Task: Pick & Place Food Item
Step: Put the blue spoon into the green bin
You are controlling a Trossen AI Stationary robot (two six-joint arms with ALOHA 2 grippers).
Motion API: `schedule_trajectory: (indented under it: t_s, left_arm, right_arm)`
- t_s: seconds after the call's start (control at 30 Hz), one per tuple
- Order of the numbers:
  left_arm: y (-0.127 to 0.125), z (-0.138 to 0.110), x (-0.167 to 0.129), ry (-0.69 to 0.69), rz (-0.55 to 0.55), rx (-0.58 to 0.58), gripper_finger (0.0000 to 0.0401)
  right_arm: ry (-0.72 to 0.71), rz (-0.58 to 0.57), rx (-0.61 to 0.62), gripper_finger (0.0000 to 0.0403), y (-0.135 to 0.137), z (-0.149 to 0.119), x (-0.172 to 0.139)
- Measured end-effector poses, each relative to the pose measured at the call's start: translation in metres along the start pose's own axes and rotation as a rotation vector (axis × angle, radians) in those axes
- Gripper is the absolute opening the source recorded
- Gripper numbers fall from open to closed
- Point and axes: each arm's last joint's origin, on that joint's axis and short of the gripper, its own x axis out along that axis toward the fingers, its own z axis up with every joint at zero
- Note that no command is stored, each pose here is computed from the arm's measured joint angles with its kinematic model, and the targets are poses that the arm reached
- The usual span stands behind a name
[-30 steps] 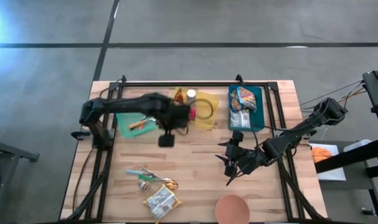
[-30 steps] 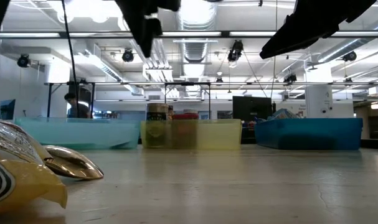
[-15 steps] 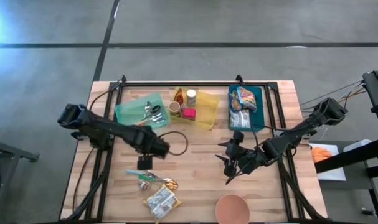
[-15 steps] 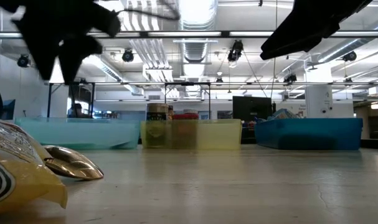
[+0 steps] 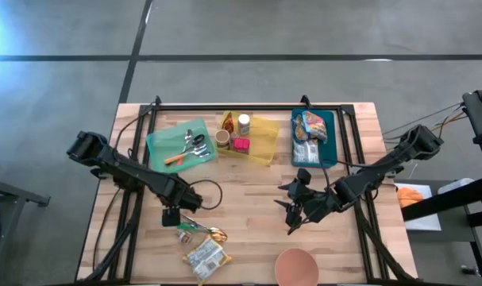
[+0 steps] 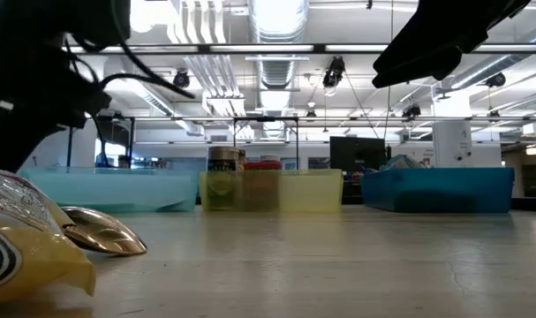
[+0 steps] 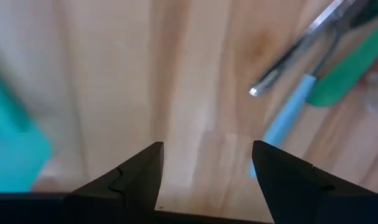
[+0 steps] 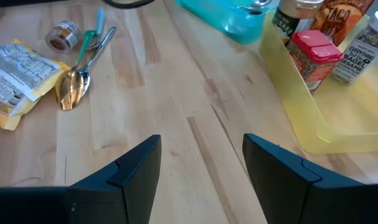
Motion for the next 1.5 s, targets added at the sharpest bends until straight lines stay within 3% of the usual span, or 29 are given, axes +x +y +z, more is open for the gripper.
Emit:
schedule_trajectory:
  t_s: [0.27, 0.67, 1.5]
  left_arm:
    - [-0.018, -0.017, 0.019, 0.018, -0.006, 0.081, 0.0245]
    - [-0.043, -0.029, 0.028, -0.128, 0.08, 0.21, 0.0245]
    - [-0.052, -0.038, 0.05, -0.194, 0.015, 0.173, 0.0238]
  right_arm:
    - [0.002, 0.0, -0.004, 0.0224, 0.0, 0.0, 0.0]
    - [0.004, -0.002, -0.011, 0.0224, 0.0, 0.0, 0.0]
    - [0.007, -0.005, -0.014, 0.0224, -0.001, -0.001, 0.0]
